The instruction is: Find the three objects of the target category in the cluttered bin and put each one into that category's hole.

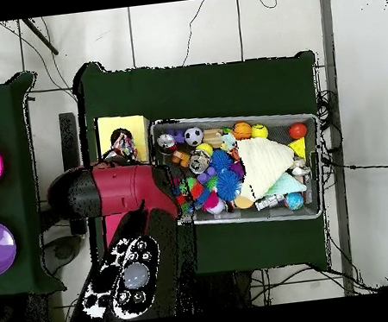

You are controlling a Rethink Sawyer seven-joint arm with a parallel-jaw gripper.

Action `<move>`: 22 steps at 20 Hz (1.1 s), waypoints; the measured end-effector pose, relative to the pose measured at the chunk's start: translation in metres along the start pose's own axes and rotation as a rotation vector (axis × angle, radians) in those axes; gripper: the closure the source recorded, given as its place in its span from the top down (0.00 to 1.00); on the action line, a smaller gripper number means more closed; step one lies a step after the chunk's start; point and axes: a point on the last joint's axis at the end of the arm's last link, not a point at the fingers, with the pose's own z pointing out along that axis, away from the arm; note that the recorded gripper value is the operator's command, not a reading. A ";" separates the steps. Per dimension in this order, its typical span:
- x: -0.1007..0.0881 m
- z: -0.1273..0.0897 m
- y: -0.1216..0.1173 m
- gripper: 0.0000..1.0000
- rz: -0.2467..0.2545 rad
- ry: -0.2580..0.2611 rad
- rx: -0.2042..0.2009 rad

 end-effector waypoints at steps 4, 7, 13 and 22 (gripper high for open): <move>0.005 0.004 0.002 0.00 0.000 0.007 0.004; 0.010 0.009 0.002 0.00 -0.001 0.012 0.010; 0.019 0.018 0.007 0.00 -0.011 0.013 0.019; 0.023 0.022 0.020 0.00 -0.017 -0.012 0.037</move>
